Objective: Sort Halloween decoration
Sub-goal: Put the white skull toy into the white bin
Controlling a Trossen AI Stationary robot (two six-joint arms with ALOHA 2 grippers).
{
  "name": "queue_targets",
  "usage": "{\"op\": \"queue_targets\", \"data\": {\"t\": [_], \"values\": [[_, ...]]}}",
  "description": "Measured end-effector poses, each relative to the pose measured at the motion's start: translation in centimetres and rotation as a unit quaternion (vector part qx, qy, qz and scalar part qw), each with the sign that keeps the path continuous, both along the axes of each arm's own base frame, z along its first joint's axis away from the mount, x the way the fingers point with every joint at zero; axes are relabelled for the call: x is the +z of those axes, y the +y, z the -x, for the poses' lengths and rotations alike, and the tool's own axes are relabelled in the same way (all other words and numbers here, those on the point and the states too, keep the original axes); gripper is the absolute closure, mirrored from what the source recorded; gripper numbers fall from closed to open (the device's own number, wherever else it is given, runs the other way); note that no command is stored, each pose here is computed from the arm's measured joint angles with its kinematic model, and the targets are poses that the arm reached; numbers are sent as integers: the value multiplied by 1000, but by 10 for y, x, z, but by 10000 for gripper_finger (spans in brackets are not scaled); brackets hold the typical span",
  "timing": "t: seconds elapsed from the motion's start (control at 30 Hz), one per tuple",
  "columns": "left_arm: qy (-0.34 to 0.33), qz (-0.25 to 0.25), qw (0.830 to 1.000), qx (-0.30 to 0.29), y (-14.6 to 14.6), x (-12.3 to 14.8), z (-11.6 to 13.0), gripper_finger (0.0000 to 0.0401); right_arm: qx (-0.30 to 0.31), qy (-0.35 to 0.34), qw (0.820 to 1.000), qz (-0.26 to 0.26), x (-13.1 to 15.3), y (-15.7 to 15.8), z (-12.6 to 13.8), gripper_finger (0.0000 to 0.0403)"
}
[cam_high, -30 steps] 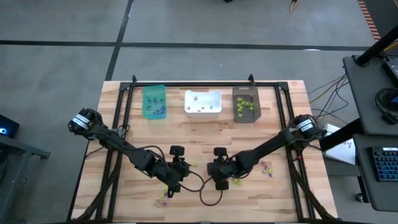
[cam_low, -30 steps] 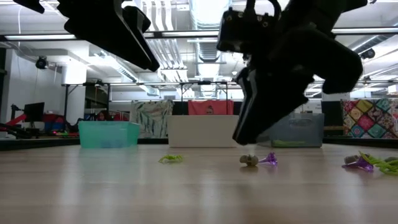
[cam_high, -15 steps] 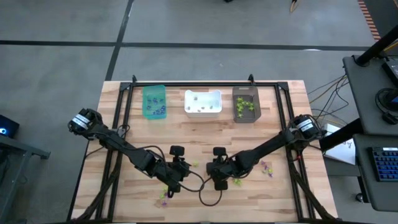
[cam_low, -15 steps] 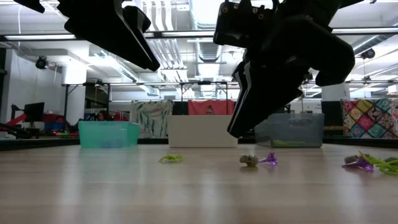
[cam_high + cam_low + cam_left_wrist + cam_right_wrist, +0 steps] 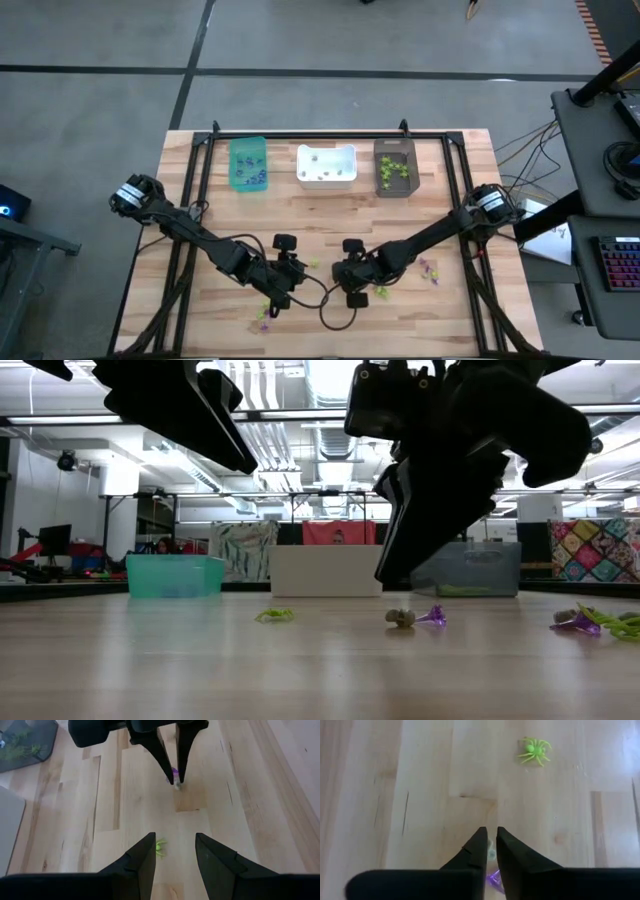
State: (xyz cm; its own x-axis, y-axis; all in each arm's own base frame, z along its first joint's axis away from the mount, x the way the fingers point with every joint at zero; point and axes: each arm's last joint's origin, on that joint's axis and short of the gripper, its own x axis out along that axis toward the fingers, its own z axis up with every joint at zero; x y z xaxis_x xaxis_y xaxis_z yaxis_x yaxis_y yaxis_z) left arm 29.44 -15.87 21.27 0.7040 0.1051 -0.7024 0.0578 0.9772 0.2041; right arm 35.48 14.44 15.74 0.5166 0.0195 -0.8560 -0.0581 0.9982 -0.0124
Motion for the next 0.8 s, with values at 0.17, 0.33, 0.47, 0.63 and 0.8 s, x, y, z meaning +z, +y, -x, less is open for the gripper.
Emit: {"op": "queue_targets", "data": {"t": [0.17, 0.33, 0.47, 0.63, 0.8], "values": [[0, 0, 1000, 0, 0, 0, 0, 280, 0, 1, 1000, -1, 0, 0, 0, 308], [0, 0, 1000, 0, 0, 0, 0, 280, 2, 1, 1000, 1, 0, 0, 0, 275], [0, 0, 1000, 0, 0, 0, 0, 280, 2, 7, 1000, 4, -4, -1, 3, 269], [-1, 0, 1000, 0, 0, 0, 0, 280, 2, 23, 1000, 10, -17, 0, 1, 273], [-2, 1, 1000, 0, 0, 0, 0, 280, 0, 34, 999, 14, -26, -1, 0, 284]]}}
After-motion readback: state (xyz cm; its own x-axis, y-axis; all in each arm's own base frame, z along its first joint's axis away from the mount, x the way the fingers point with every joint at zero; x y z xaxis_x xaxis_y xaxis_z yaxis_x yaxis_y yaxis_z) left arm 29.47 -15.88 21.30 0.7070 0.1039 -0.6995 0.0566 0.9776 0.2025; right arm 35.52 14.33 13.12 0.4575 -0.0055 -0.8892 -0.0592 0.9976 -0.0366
